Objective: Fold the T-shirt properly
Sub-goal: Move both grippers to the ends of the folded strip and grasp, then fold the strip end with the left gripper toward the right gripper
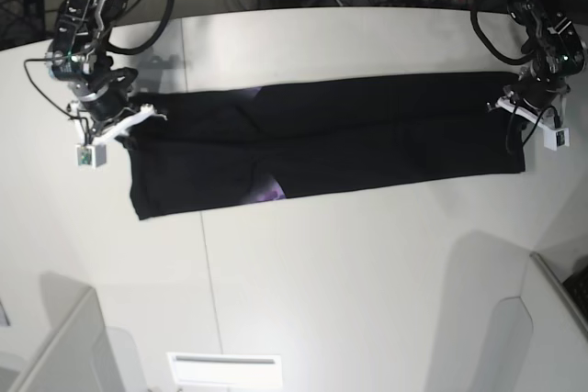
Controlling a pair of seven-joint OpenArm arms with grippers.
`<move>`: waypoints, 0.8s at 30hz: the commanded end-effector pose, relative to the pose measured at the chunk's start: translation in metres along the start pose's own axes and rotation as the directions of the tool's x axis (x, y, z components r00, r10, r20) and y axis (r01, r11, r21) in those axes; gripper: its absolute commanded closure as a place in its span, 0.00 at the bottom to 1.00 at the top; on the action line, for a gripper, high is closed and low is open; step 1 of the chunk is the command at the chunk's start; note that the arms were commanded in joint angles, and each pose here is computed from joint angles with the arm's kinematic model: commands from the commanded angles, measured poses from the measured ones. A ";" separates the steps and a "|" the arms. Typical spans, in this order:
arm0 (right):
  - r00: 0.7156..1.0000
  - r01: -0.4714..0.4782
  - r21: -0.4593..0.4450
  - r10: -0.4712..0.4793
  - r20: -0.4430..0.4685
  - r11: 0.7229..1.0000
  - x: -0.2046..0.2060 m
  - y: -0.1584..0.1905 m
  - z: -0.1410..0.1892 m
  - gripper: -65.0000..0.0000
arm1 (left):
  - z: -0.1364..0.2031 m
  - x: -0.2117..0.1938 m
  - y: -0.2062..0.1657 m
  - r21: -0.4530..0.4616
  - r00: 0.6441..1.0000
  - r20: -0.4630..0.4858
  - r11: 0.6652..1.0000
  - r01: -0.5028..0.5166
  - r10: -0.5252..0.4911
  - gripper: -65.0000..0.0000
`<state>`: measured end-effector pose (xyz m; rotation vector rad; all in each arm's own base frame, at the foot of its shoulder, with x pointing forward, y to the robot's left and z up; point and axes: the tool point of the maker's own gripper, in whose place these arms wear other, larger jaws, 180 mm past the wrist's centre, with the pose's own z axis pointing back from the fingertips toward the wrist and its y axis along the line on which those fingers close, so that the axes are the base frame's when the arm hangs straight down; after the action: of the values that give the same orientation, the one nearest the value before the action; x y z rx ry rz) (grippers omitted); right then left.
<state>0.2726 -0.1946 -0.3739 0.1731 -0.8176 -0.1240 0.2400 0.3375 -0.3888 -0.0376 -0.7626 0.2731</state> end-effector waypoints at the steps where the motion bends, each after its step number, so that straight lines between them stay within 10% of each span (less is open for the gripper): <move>1: 0.999 -0.009 0.007 0.009 0.052 1.000 0.015 0.002 0.003 1.00 | 0.008 0.020 -0.002 -0.003 0.998 0.061 0.999 0.035 -0.035 1.00; 24: 0.998 0.014 0.019 -0.015 0.057 1.000 0.015 0.008 0.001 1.00 | 0.027 0.018 -0.060 -0.091 0.982 0.089 0.980 0.176 -0.168 1.00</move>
<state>0.2738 -0.1861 -0.3747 0.1965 -0.8188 -0.1396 0.2408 0.2805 -0.3620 -0.0619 -0.8116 0.0929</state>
